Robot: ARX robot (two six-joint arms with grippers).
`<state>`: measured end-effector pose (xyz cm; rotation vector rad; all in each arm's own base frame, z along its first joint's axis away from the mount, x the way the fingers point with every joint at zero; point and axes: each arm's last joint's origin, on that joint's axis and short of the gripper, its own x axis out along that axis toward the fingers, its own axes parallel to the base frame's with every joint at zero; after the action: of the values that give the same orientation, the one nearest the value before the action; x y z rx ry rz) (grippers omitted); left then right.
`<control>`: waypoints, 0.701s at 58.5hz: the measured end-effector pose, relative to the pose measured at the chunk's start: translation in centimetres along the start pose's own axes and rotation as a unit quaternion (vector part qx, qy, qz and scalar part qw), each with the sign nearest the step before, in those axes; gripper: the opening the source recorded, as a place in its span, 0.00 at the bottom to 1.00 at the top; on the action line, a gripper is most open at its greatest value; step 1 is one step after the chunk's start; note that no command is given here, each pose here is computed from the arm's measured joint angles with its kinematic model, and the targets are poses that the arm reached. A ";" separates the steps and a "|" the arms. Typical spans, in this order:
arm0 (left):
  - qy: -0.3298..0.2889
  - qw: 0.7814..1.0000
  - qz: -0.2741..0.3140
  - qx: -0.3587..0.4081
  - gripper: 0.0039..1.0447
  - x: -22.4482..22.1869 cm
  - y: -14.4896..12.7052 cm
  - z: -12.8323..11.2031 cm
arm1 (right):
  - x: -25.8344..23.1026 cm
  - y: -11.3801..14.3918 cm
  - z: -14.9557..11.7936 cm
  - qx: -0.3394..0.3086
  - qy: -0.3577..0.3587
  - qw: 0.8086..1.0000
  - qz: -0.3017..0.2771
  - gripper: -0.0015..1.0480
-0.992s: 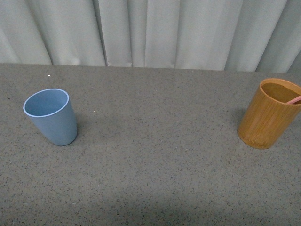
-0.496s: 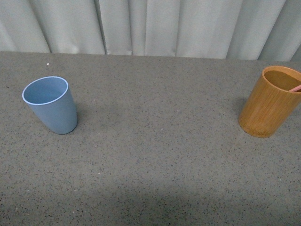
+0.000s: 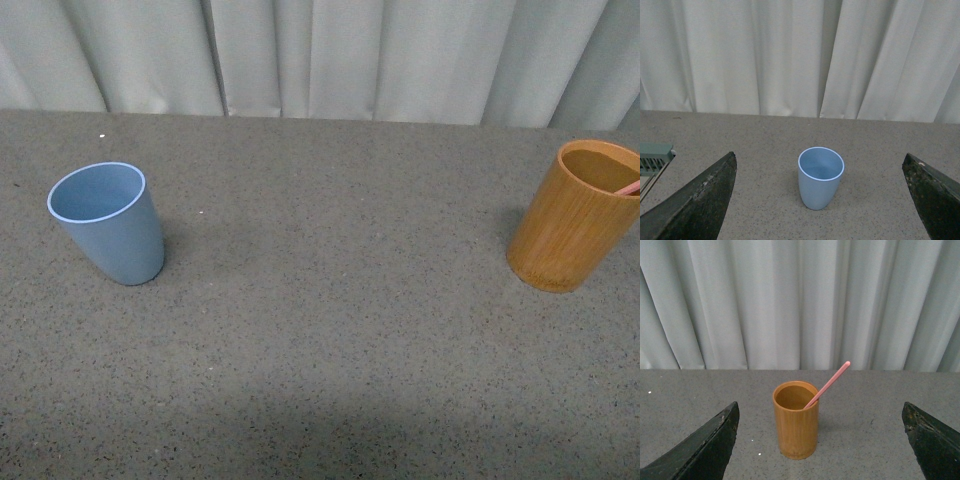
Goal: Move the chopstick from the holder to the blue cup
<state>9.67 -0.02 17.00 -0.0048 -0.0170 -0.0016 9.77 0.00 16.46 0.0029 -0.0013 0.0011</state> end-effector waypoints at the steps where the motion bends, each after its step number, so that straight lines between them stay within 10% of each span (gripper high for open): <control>1: 0.000 1.000 0.000 0.000 0.94 0.0 0.0 0.0 | 0.0 0.0 0.0 0.000 0.000 1.000 0.000 0.91; 41: 0.000 1.000 0.000 0.000 0.94 0.0 0.0 0.0 | 0.0 0.0 0.0 0.000 0.000 1.000 0.000 0.91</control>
<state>9.67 -0.02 17.00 -0.0048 -0.0170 -0.0016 9.77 0.00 16.46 0.0029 -0.0013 0.0011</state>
